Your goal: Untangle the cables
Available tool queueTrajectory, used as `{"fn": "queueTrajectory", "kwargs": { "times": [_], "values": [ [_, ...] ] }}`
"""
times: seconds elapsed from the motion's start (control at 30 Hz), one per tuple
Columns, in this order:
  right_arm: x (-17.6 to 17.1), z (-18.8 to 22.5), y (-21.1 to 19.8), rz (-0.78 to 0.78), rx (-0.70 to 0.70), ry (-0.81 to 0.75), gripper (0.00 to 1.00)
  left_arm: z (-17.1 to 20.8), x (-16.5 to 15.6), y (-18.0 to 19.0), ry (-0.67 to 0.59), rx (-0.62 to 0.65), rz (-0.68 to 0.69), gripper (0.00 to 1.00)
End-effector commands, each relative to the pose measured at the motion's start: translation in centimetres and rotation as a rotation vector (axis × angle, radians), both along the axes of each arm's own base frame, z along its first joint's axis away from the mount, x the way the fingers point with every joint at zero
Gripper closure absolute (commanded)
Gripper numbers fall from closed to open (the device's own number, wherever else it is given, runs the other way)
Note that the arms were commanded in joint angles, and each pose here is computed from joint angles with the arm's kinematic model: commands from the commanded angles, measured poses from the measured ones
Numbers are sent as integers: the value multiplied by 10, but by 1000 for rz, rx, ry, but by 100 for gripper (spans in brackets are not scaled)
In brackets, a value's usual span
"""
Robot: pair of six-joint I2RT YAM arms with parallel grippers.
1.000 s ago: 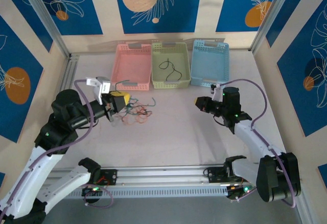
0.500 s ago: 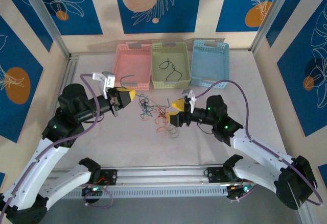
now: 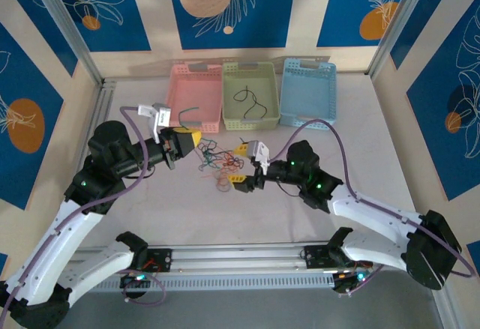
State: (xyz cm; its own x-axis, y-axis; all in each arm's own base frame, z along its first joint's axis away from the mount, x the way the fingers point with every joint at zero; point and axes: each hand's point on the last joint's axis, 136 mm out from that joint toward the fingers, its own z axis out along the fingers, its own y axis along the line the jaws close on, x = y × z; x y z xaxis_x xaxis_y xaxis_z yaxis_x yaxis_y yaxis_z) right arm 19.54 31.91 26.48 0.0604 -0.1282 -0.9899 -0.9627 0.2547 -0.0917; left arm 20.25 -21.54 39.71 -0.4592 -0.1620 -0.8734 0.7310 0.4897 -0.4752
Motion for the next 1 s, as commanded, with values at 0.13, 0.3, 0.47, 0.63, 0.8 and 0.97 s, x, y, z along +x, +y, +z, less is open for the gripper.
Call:
{"fn": "queueTrajectory", "kwargs": {
  "times": [0.13, 0.3, 0.47, 0.63, 0.8, 0.97],
  "values": [
    [35, 6, 17, -80, -50, -160, 26, 15, -5, -2, -28, -35, -34, 100],
    [41, -7, 25, -56, -90, -222, 26, 19, -7, -6, -22, -37, -61, 100],
    [47, -12, 33, -52, -117, -255, 28, 20, -6, -7, -24, -34, -63, 100],
    [49, -12, 35, -41, -128, -276, 35, 19, -7, -7, -12, -32, -65, 100],
    [51, -9, 38, -31, -120, -290, 39, 20, -7, -9, -13, -32, -76, 100],
    [53, -17, 42, -15, -146, -280, 41, 24, -8, -10, -17, -41, -84, 100]
  ]
}}
